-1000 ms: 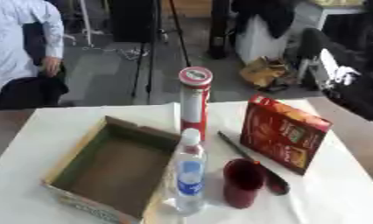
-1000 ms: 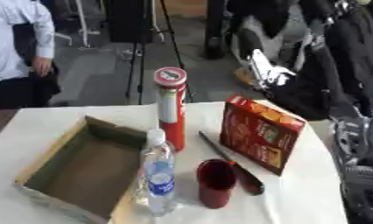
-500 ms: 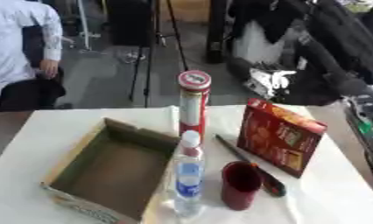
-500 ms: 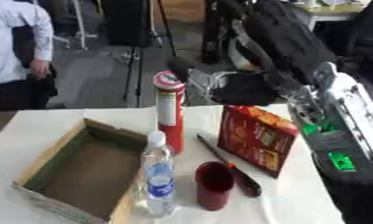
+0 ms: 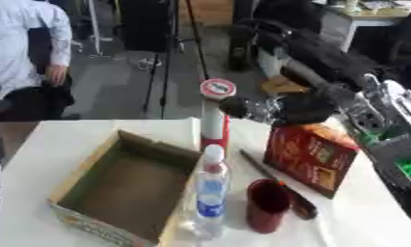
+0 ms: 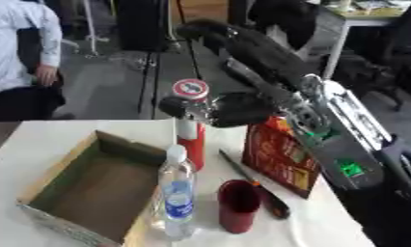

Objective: Pick up objects on the table and place them in the box.

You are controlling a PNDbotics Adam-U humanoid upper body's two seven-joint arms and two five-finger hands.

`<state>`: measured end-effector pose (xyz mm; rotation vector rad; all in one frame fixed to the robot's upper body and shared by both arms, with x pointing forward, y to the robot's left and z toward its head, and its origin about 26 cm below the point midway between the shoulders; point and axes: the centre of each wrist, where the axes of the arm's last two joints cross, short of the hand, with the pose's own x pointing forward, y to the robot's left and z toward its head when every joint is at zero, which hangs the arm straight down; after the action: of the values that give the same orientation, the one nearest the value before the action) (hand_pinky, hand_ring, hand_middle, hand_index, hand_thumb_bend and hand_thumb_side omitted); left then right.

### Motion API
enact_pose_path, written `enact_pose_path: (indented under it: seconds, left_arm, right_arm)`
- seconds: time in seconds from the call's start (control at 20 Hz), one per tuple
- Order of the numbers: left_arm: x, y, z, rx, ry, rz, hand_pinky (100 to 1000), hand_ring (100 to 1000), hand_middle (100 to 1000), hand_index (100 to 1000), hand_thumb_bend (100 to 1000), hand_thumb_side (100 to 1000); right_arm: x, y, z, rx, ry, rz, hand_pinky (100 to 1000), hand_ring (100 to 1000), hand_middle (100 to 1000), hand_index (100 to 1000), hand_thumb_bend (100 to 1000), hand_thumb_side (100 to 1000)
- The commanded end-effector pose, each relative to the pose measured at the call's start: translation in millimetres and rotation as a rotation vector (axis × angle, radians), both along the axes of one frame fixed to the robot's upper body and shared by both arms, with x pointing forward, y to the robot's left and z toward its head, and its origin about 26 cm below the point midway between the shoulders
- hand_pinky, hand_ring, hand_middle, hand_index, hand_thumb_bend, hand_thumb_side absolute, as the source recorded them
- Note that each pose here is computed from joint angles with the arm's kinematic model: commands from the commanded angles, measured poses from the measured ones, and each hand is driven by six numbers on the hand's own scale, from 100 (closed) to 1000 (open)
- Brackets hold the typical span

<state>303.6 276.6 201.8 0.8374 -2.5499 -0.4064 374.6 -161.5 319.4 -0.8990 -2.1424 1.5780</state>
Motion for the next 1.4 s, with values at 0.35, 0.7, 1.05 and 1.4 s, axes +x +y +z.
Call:
enact_pose_path:
  seconds: [0.35, 0.7, 1.05, 1.4]
  left_arm:
    - [-2.2, 0.2, 6.1, 0.036, 0.007, -0.021, 849, 867, 810, 799, 100, 902]
    - [-2.4, 0.1, 4.9, 0.037, 0.019, -0.025, 848, 855, 796, 787, 100, 897]
    - [-2.5, 0.7, 4.9, 0.037, 0.024, -0.024, 847, 849, 785, 774, 100, 884]
    - [-2.5, 0.4, 4.3, 0.037, 0.032, -0.024, 846, 844, 779, 766, 100, 873]
  right_arm:
    - [24.4, -9.9, -23.0, -0.026, 0.212, -0.051, 954, 995, 947, 1000, 754, 1000]
    - [26.2, -18.4, -40.5, -0.049, 0.361, -0.044, 1000, 1000, 1000, 1000, 817, 1000]
    - [20.0, -29.3, -46.9, -0.004, 0.482, -0.022, 1000, 1000, 1000, 1000, 832, 984]
    - [21.0, -32.8, -62.9, 0.104, 0.557, -0.037, 1000, 1000, 1000, 1000, 809, 986]
